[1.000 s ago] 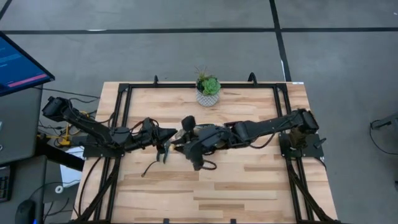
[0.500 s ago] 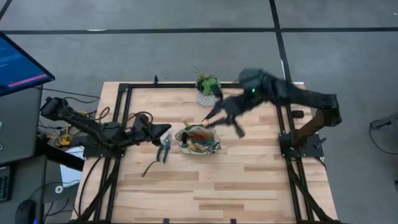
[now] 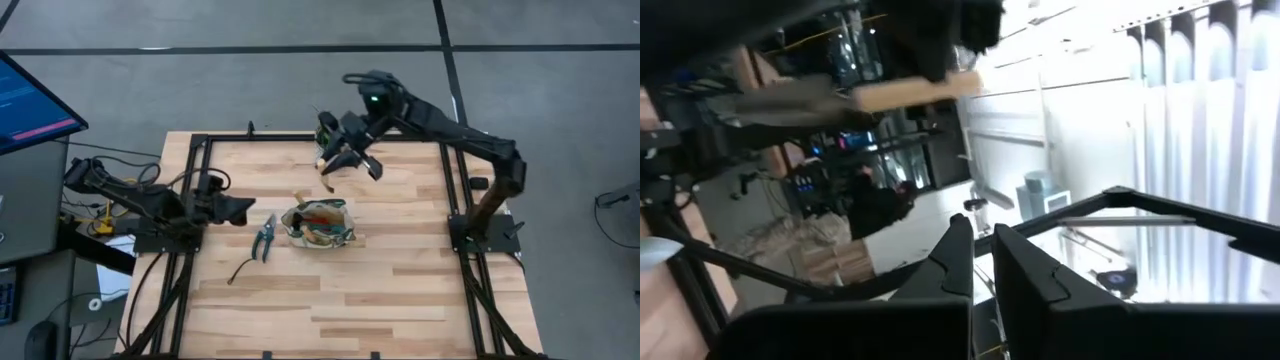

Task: Pick & Place Garden tools in Gardening bag
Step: Put the trowel into the gardening bag

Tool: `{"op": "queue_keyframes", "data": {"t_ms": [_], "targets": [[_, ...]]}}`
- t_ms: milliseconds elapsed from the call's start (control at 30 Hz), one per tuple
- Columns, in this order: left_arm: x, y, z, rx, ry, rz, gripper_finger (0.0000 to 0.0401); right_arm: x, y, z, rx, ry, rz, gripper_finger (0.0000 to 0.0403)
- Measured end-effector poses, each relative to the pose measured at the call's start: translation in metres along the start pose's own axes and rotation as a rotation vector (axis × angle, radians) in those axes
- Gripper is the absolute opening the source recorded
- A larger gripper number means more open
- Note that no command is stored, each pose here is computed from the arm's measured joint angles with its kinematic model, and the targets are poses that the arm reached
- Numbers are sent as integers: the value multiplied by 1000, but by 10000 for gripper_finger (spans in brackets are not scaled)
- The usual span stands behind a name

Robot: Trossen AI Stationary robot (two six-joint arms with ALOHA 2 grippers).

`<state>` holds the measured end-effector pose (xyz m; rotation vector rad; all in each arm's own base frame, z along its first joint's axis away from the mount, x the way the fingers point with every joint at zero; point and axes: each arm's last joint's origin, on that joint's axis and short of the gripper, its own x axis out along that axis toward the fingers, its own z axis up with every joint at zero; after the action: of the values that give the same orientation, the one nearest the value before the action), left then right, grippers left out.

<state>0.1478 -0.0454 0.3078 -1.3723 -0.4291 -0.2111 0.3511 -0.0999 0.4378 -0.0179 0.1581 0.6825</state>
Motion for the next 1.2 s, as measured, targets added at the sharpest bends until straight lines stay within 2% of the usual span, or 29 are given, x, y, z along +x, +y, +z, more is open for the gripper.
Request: {"op": "queue_keyframes", "data": {"t_ms": [267, 500, 800, 900, 1200], "targets": [[-2, -3, 2, -7, -8, -17, 8, 6, -33, -42, 35, 8, 187, 58], [-2, -2, 5, -6, -104, 22, 8, -20, -59, -81, -4, -48, 249, 58], [-3, 0, 9, -7, -263, 84, 8, -47, -73, -112, -101, -102, 227, 58], [-3, 0, 10, -8, -296, 97, 8, -39, -79, -125, -131, -129, 267, 58], [-3, 1, 11, -7, -349, 120, 8, -17, -98, -166, -20, -135, 333, 58]]}}
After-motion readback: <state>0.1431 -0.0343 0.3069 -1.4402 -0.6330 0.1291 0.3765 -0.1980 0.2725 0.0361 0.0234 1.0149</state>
